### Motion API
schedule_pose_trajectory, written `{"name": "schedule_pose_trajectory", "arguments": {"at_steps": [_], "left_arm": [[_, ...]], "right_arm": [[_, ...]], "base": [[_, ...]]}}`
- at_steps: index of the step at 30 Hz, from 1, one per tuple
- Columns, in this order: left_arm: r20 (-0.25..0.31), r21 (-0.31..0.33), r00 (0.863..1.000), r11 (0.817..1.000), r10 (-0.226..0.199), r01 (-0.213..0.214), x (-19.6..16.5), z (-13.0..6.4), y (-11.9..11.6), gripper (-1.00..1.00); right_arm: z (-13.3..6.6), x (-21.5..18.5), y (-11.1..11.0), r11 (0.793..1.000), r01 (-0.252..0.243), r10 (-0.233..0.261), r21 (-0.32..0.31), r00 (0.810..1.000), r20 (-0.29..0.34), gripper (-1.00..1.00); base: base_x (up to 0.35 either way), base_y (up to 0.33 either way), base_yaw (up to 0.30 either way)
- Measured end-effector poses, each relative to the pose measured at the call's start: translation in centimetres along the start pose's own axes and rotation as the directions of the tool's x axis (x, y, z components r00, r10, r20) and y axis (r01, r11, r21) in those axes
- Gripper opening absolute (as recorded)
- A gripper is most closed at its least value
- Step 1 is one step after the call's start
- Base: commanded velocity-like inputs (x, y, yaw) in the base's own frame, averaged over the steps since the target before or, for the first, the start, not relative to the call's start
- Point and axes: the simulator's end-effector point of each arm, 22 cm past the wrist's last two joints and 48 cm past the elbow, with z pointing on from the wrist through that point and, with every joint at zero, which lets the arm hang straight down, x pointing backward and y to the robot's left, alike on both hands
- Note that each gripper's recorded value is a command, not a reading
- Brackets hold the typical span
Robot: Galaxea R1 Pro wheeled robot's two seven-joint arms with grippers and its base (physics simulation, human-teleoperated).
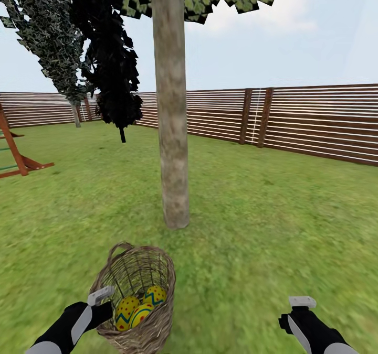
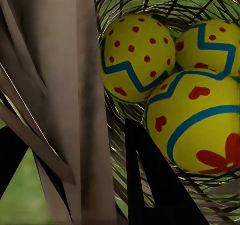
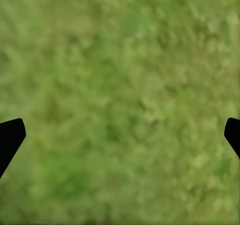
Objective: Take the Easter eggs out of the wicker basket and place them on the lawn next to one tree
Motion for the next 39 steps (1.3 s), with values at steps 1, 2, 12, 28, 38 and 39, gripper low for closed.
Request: {"name": "schedule_pose_trajectory", "arguments": {"at_steps": [1,2,12,28,38,39], "left_arm": [[0.0,0.001,1.0,1.0,-0.001,0.001,0.0,0.0,0.0,-1.0],[0.0,0.001,1.0,1.0,-0.001,0.001,0.0,0.0,0.0,-1.0],[0.0,0.001,1.0,1.0,-0.001,0.001,1.0,1.3,0.4,-1.0],[0.001,0.001,1.0,1.0,-0.002,0.002,2.3,3.0,0.9,-1.0],[0.0,0.002,1.0,1.0,-0.001,0.001,3.2,4.1,1.2,-1.0],[0.0,0.002,1.0,1.0,0.0,0.0,3.4,4.2,1.2,-1.0]], "right_arm": [[0.0,0.0,0.0,1.0,0.0,0.0,0.0,1.0,0.0,1.0],[0.0,0.0,0.0,1.0,0.0,0.0,0.0,1.0,0.0,1.0],[1.3,1.0,0.5,1.0,0.001,-0.001,0.0,1.0,0.0,1.0],[3.0,2.3,1.1,1.0,0.0,0.0,0.0,1.0,0.001,1.0],[4.0,3.1,1.6,1.0,0.0,0.0,-0.001,1.0,0.001,1.0],[4.2,3.2,1.7,1.0,0.001,-0.001,-0.001,1.0,0.001,1.0]], "base": [[0.0,0.0,0.0],[0.0,0.0,0.0],[0.0,0.0,0.0],[0.0,0.0,0.0],[0.0,0.0,0.0],[0.0,0.0,0.0]]}}
